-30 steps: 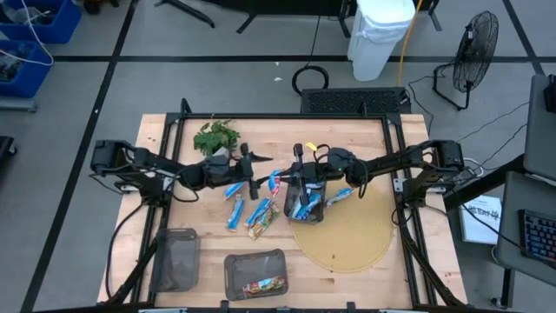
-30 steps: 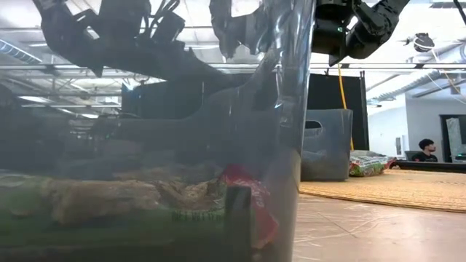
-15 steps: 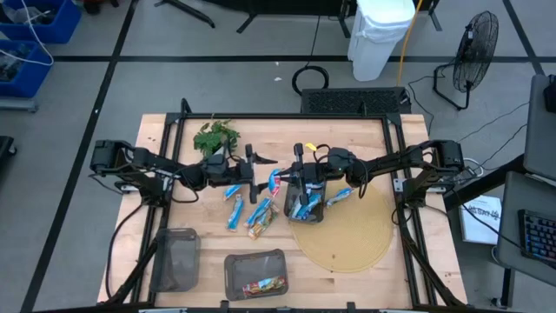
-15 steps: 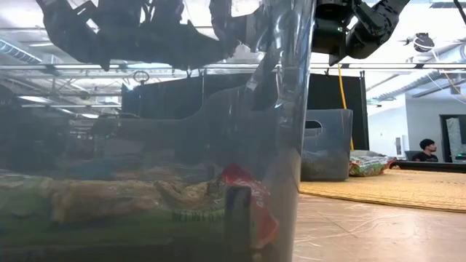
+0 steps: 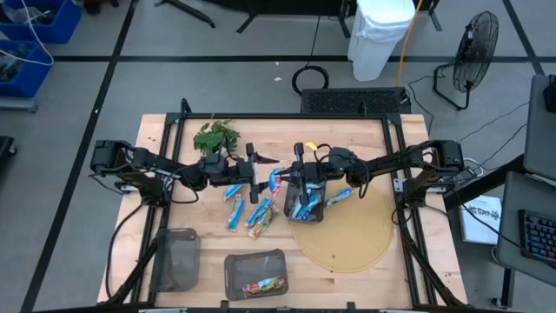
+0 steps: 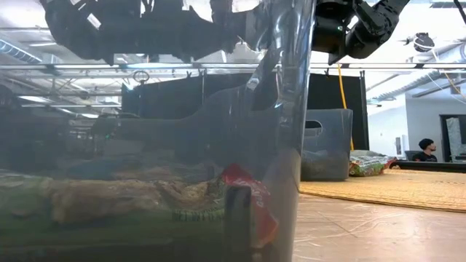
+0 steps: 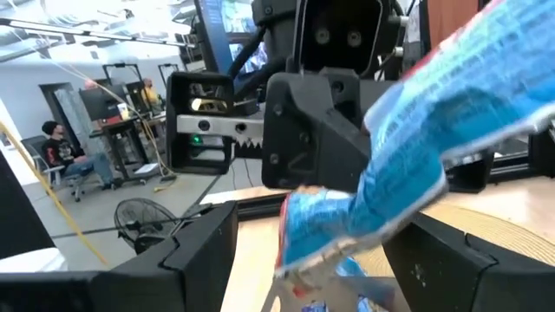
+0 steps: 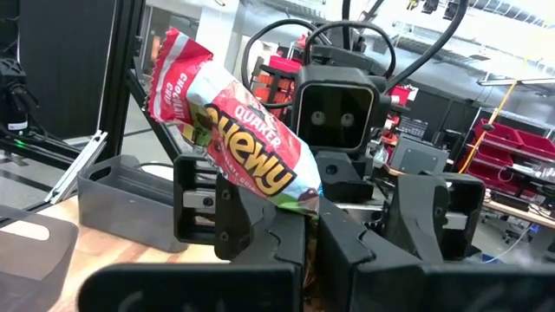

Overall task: Pick and place Granola Bars by type
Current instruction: Put the bottom red granola bar into the bottom right black bin

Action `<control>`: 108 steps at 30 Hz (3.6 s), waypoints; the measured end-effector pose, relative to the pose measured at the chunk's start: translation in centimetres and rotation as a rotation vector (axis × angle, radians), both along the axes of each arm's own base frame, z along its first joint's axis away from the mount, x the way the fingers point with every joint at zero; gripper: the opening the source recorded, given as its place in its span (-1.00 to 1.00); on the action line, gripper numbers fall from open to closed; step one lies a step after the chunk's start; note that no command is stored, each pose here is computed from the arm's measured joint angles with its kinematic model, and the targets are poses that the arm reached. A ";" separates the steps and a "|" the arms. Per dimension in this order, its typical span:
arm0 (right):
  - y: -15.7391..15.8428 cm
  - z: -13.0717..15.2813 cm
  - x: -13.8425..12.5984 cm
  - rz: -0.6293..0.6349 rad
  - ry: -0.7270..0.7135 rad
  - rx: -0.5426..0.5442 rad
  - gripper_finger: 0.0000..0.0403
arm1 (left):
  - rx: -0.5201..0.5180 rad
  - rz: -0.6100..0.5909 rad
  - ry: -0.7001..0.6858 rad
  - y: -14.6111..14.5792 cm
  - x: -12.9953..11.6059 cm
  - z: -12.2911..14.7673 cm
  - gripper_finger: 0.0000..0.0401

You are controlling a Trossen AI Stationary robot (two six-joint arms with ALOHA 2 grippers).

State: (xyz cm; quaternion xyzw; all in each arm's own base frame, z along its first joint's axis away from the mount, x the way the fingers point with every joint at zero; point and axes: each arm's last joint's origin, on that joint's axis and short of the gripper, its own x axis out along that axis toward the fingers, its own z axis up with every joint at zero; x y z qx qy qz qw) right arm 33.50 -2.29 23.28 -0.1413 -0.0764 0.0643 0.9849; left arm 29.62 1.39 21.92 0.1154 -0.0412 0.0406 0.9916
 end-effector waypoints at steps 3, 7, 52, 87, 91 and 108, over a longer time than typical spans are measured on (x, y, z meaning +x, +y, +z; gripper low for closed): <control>0.0 0.0 0.0 0.000 0.005 0.001 -0.98 | 0.012 0.001 0.004 0.0 0.4 0.0 0.36; 0.0 -0.1 0.0 0.003 0.009 0.014 -0.98 | 0.033 0.004 0.017 0.1 1.0 -0.3 0.36; 0.0 -0.3 0.0 0.001 0.036 0.048 -0.95 | 0.182 0.041 0.035 0.1 1.9 -0.4 -0.81; -0.5 3.5 -5.9 -0.336 0.372 0.069 0.24 | 0.220 0.001 0.023 0.0 1.8 -0.2 -0.90; -0.6 3.7 -7.1 -0.384 0.433 0.095 0.25 | 0.220 0.000 0.024 0.0 1.8 -0.2 -0.90; -1.0 1.2 -13.3 -0.782 0.442 0.210 0.20 | 0.347 -0.251 0.378 -8.5 -1.7 -0.5 -0.90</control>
